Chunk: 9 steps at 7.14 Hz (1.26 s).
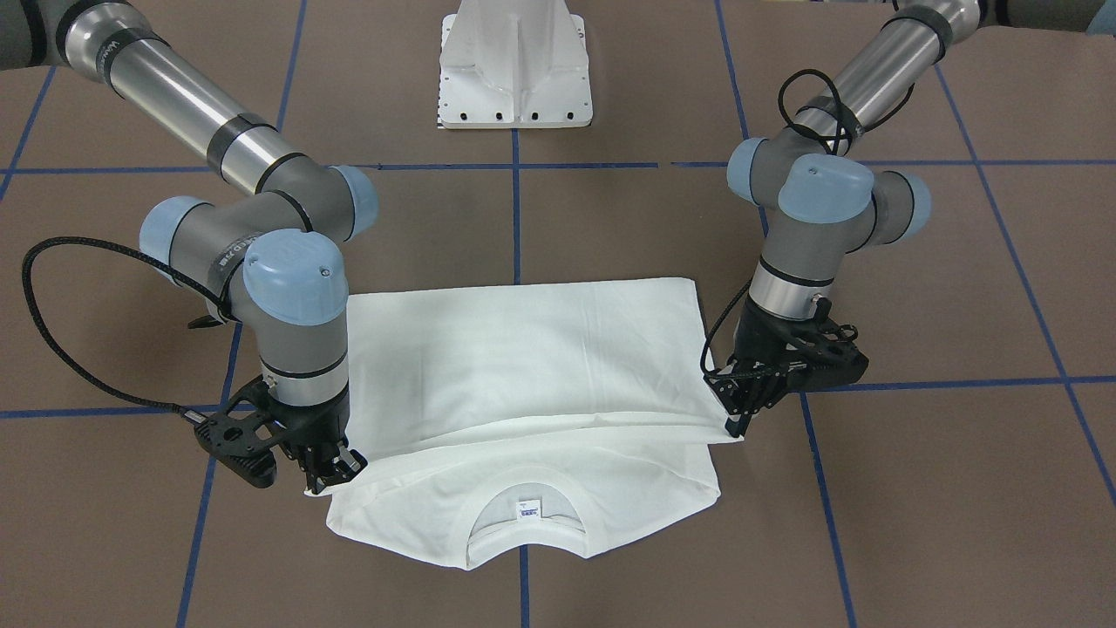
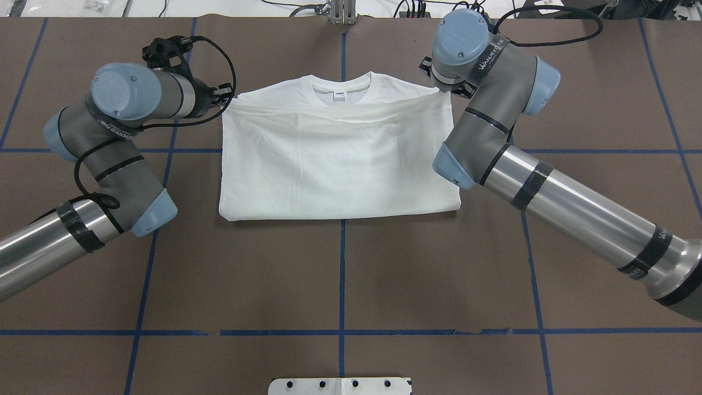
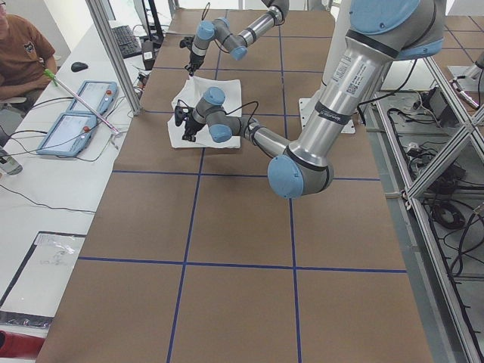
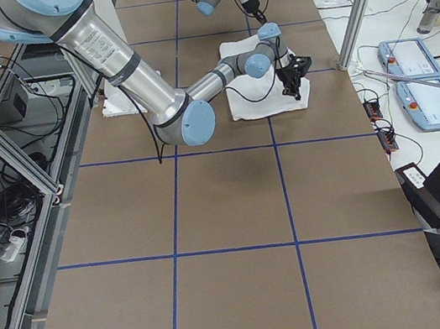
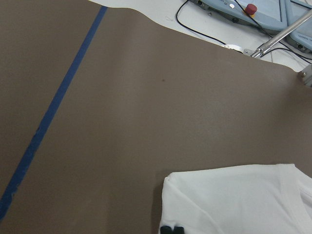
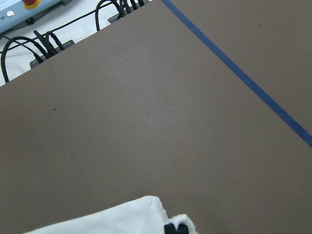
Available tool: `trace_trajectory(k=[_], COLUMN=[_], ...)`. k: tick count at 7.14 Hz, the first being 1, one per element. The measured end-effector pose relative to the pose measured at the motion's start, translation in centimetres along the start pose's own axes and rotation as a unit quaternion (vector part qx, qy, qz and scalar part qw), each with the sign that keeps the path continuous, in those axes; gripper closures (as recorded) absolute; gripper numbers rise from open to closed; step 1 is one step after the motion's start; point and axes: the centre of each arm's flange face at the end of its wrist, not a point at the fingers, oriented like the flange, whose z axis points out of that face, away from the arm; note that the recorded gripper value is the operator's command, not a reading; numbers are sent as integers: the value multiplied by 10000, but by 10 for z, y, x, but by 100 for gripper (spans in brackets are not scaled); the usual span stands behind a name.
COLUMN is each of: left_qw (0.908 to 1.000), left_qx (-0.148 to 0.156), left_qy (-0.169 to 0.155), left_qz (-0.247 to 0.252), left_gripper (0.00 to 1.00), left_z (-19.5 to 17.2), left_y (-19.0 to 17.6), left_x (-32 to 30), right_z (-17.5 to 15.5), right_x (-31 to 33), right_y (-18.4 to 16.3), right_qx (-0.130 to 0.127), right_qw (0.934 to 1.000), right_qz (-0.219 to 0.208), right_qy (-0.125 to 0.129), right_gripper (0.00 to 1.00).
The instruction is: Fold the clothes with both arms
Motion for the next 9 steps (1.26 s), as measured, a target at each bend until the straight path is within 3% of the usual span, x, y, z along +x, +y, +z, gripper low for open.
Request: trace_trajectory(k=[4,6,9], left_qw=[10000,10000,10000], left_qx=[-9,-19,-24], left_qy=[15,47,65], left_qz=[-20,-28,-36], left_gripper=[42,36,35], left_z=[5,4,2], left_y=[6,8,8], left_x=[-25,-30,-30], right_z=[-1,-25,-65], right_x=[-5,36,130], right_y=[-3,7,101], right_qx=[-6,-150,-843], right_qw=[9999,9991,9910], right_qz=[42,127,869], right_qy=[-124,-372,-574], right_gripper=[34,28,22])
